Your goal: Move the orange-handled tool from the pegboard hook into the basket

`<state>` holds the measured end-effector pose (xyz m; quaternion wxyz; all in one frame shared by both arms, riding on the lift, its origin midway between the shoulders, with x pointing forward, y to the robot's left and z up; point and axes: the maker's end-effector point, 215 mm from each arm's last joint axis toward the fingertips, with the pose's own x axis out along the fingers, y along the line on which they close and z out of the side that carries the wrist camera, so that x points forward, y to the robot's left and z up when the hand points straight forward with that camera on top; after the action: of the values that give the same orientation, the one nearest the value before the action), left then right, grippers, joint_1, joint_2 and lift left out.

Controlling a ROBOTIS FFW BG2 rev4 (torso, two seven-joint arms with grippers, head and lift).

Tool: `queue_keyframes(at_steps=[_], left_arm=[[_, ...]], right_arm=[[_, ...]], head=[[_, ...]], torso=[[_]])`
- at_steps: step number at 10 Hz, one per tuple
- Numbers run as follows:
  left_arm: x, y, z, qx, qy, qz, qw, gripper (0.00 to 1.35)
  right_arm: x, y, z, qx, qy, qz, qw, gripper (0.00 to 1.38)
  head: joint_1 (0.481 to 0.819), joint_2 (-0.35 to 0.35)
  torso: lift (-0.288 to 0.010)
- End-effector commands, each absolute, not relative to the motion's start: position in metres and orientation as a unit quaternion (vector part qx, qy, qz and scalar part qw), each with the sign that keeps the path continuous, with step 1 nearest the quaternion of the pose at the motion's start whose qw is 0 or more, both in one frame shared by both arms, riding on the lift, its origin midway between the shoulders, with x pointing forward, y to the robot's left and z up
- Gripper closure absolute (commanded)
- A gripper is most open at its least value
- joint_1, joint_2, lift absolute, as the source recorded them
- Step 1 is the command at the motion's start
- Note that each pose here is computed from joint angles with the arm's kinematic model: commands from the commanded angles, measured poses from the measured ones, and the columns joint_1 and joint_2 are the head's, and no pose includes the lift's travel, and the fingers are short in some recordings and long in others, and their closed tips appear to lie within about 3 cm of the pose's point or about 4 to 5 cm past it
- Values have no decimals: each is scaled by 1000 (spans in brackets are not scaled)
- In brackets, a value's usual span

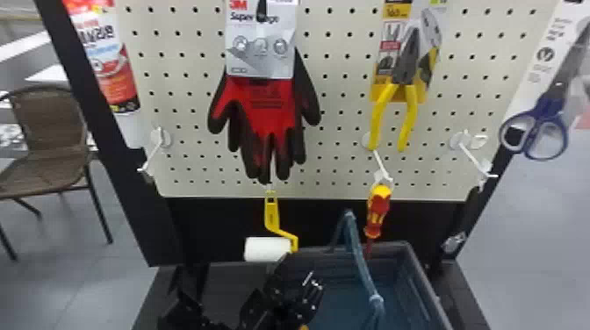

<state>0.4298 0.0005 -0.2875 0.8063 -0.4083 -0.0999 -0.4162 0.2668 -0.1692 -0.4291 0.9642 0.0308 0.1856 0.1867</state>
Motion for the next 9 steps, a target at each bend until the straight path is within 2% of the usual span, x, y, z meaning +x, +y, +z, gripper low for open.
queue_keyframes(at_steps=[1, 9], left_arm=[[430, 6, -283, -386, -99, -418, 816, 133], [428, 16, -287, -387, -93, -405, 823, 133]], right_arm=[[267, -169, -429, 31, 186, 187, 964, 99], [267, -169, -429, 31, 186, 186, 964, 99]], head=[[549, 0], [549, 0]], torso=[[-100], [-100]])
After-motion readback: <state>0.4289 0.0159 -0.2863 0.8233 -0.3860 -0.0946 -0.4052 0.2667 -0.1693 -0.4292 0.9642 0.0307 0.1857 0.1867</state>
